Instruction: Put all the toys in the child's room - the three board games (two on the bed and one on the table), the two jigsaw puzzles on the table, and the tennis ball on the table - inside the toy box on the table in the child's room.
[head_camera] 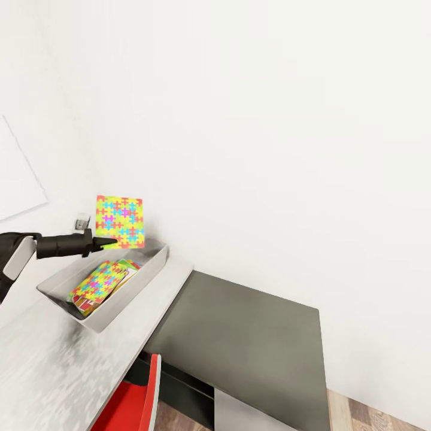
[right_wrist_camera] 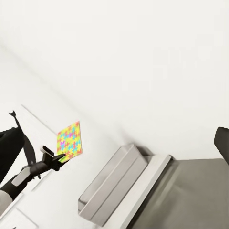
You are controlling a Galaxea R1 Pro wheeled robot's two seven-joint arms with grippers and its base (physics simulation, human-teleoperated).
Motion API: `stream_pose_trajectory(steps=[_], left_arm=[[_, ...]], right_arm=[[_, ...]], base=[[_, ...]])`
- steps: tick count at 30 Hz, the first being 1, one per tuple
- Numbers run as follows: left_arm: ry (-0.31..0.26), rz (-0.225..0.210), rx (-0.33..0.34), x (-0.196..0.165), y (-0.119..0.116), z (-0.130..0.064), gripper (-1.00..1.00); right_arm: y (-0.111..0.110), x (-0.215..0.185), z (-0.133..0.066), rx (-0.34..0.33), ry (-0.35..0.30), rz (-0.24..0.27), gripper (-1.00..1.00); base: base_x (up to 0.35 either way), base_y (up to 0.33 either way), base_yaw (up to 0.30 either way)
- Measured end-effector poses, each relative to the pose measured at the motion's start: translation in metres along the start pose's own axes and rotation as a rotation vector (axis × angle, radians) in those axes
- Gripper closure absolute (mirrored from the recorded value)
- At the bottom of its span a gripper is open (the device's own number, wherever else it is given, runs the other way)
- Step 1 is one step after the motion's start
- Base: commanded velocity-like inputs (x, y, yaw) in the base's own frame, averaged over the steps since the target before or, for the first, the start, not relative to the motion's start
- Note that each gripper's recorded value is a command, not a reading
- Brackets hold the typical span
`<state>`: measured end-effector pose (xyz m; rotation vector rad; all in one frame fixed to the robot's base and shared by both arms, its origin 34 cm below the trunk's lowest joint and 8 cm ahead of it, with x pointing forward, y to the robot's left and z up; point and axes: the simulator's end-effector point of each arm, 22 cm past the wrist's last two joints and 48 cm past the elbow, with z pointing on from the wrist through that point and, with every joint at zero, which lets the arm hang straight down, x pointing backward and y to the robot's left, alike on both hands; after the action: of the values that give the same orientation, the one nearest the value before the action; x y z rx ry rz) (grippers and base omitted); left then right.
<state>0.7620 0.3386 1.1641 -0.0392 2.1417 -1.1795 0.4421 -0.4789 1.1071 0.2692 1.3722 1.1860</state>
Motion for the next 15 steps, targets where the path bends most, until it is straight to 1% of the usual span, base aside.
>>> stream_pose_trajectory(steps=[1,2,3,5,6,7,9,15], left_arm=[[0.003,-0.016,-0.034,0.001,0.012,-0.001,1.00],[0.003,-0.030,-0.047,0.000,0.017,-0.002,1.00],[0.003,-0.052,-0.080,0.000,0.029,-0.004,1.00],[0.001,-0.081,-0.103,-0.001,0.038,-0.006,1.00],[0.003,-0.104,-0.132,0.000,0.049,-0.008,1.00],[0.002,-0.119,-0.139,0.001,0.053,-0.008,1.00],[0.006,-0.145,-0.177,0.004,0.065,-0.009,1.00],[0.011,-0.164,-0.213,0.007,0.075,-0.009,1.00]], right_arm=[[0.000,0.000,0.000,-0.001,0.000,0.000,-1.00],[0.000,0.000,0.000,-0.001,0.001,0.000,-1.00],[0.001,0.000,0.001,-0.003,0.002,0.000,-1.00],[0.001,-0.001,0.001,-0.004,0.003,0.000,-1.00],[0.002,-0.001,0.001,-0.005,0.004,0.000,-1.00],[0.002,-0.001,0.001,-0.005,0.004,0.000,-1.00],[0.003,-0.003,0.002,-0.007,0.006,-0.001,-1.00],[0.005,-0.006,0.001,-0.013,0.007,0.002,-1.00]], base=[[0.000,0.000,0.000],[0.000,0.000,0.000],[0.000,0.000,0.000],[0.000,0.000,0.000],[0.000,0.000,0.000],[0.000,0.000,0.000],[0.000,0.000,0.000],[0.000,0.000,0.000]])
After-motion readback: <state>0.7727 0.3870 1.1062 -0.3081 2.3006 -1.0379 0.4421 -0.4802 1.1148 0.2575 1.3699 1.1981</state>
